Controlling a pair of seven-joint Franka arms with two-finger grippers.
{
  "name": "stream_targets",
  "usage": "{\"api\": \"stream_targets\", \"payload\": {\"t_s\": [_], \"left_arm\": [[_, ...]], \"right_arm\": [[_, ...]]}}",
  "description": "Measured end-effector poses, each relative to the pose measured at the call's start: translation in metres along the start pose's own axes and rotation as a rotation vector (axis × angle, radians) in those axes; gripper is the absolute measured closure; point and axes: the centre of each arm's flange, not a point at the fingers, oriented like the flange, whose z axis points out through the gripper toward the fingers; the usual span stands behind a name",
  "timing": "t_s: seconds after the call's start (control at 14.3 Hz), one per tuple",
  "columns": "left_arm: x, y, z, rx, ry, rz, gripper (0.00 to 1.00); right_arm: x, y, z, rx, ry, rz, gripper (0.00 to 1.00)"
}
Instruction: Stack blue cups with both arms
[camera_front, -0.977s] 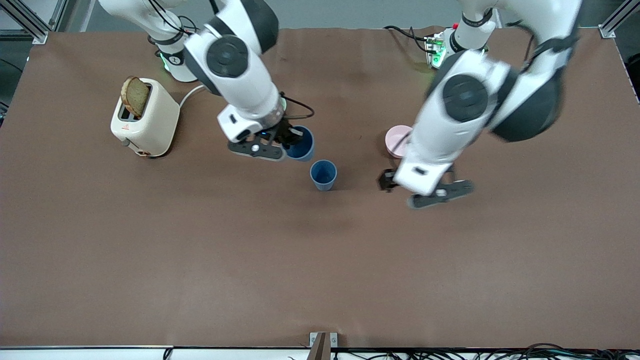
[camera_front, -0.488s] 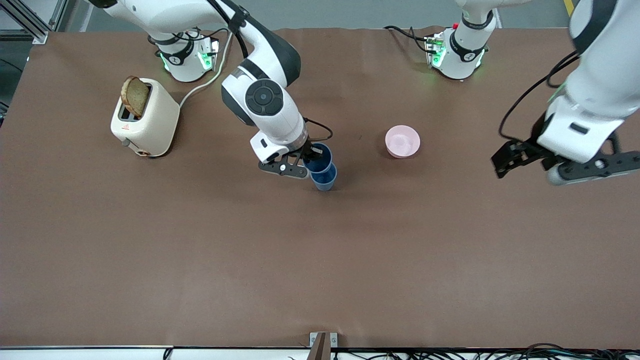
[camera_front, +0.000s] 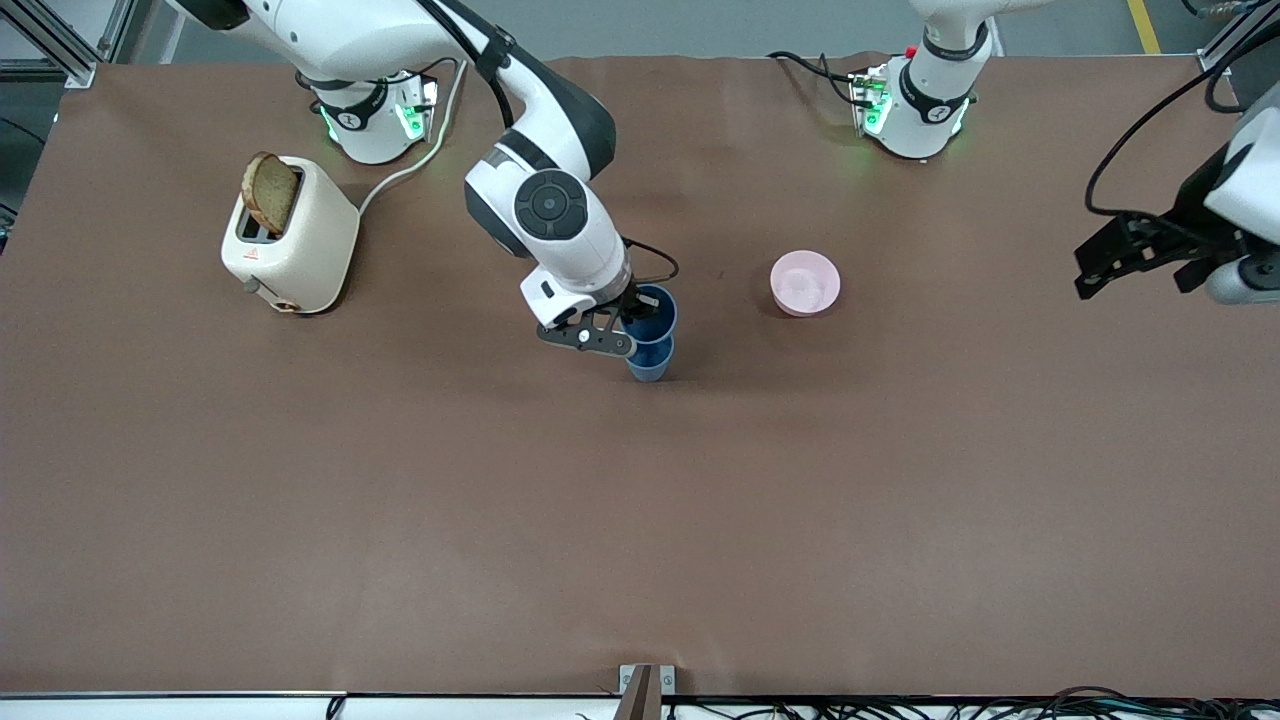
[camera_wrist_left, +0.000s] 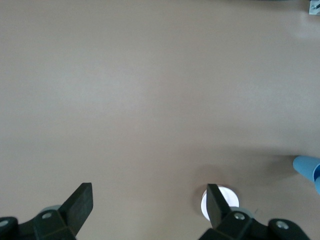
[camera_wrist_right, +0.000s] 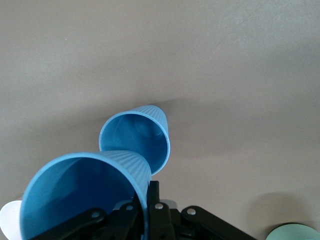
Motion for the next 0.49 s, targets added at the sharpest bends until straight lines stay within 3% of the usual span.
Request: {"api": "stream_targets", "payload": {"t_s": [0.49], "left_arm": [[-0.035, -0.030, -0.016, 0.019, -0.020, 0.049, 0.00]], "right_arm": [[0.002, -0.001, 0.007, 0.004, -0.003, 0.001, 0.93]]}}
